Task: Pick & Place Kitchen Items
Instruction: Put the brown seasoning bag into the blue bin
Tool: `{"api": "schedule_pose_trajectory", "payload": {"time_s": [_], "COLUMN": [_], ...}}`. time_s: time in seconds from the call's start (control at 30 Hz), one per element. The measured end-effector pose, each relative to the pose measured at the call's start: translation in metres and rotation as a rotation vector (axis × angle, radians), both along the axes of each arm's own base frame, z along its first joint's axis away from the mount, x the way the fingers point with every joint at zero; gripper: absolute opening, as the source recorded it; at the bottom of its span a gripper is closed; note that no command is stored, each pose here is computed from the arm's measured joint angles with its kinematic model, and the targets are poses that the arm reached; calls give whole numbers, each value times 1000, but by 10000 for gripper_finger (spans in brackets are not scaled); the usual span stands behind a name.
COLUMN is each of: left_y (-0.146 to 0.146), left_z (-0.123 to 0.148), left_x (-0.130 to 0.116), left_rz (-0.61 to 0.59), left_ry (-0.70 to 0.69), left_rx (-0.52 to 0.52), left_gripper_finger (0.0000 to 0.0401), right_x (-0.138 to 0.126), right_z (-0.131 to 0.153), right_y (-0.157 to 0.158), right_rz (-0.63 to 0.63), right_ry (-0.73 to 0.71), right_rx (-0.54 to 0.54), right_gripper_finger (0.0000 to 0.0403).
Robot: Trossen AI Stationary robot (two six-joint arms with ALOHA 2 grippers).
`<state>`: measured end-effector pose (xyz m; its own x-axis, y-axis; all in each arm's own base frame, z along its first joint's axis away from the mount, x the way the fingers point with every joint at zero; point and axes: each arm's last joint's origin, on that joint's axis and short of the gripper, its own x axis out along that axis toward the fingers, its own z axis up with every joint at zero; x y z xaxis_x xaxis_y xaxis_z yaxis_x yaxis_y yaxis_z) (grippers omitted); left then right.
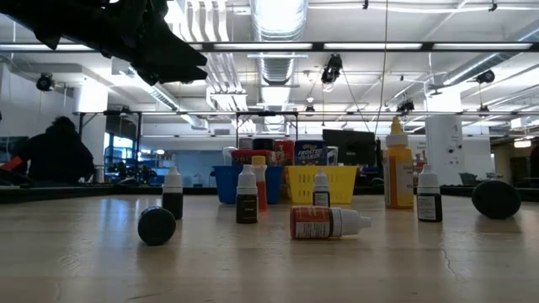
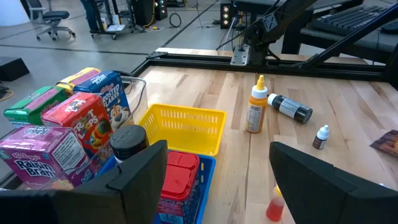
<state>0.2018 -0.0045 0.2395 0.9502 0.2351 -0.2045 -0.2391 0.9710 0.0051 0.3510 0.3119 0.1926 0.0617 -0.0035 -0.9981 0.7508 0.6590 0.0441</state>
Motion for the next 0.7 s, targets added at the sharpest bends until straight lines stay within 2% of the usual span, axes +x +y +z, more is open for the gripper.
{"api": "schedule_pose_trajectory", "payload": {"time_s": [0.13,0.3,0.4,0.57,0.7], "left_y": [0,0,0,0,0], "left_z": [0,0,0,0,-1], "left_x": [0,0,0,0,0], "left_rz": [0,0,0,0,0], "left_ry": [0,0,0,3,7], "left_rx": [0,0,0,0,1], "left_gripper_finger": [287,287,287,287,287], "right_x": [-1,-6,-14,-26,-31], "right_z": [14,46,62,87,111], "right_y": [-1,-3,-6,-5,-10], "right_rz": [11,42,34,54,148], "right_ry": [-7,-92,-134,-271,-440], "right_rx": [-14,-115,-131,-210,-345], "right_gripper_finger": [9,8,8,8,8]}}
